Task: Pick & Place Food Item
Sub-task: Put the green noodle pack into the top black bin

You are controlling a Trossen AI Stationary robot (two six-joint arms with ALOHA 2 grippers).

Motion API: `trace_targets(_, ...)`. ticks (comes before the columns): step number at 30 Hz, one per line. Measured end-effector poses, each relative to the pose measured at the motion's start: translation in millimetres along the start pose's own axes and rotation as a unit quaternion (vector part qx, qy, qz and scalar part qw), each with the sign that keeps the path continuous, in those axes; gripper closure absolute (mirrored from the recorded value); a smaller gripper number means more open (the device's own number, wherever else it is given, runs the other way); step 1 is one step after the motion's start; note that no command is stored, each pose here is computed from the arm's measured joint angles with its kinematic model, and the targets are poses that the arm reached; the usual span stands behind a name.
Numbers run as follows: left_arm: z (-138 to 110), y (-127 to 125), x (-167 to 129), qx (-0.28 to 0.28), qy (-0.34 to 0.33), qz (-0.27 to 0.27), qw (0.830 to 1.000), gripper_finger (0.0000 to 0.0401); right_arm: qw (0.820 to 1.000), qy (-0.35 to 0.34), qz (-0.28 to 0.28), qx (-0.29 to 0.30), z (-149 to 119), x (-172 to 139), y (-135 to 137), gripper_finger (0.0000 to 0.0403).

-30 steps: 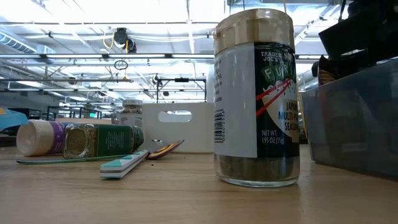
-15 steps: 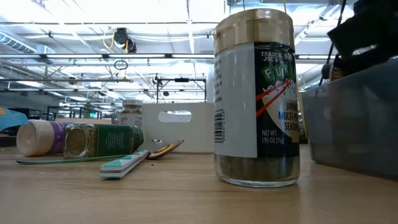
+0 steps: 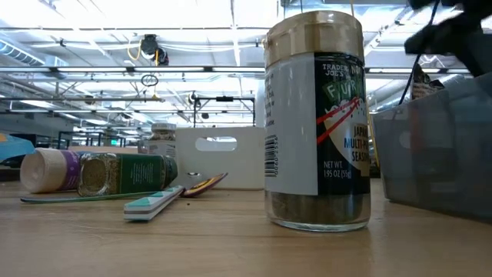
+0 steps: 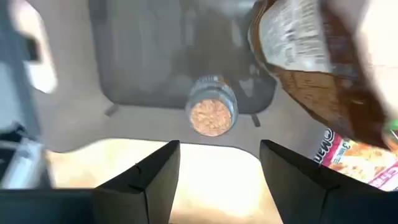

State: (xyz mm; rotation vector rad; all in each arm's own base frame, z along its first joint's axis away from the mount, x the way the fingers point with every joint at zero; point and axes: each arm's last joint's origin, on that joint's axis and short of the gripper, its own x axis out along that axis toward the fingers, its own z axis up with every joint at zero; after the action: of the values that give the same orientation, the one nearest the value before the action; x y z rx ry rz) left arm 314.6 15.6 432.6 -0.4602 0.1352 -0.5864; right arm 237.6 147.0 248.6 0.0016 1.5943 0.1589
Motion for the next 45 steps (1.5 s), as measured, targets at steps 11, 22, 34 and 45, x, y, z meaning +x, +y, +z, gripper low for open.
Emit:
trace_targets(11, 0, -19, -24, 0.008, 0.025, 0.025, 0.999, 0.0146, 0.939, -0.26, -0.05, 0.22, -36, -71, -22, 0.019)
trace_targets(22, -14, -53, -78, -0.015, 0.079, 0.165, 0.983, 0.0146, 0.85, -0.439, -0.069, 0.283, -41, -108, -40, 0.019)
trace_targets(34, -13, -55, -75, 0.015, 0.058, 0.226, 0.972, 0.0146, 0.803, -0.535, -0.087, 0.247, -12, -130, -65, 0.019)
trace_targets(45, -24, -17, -55, -0.023, 0.12, 0.232, 0.965, 0.0146, 0.807, -0.495, 0.032, 0.322, -34, -143, -106, 0.019)
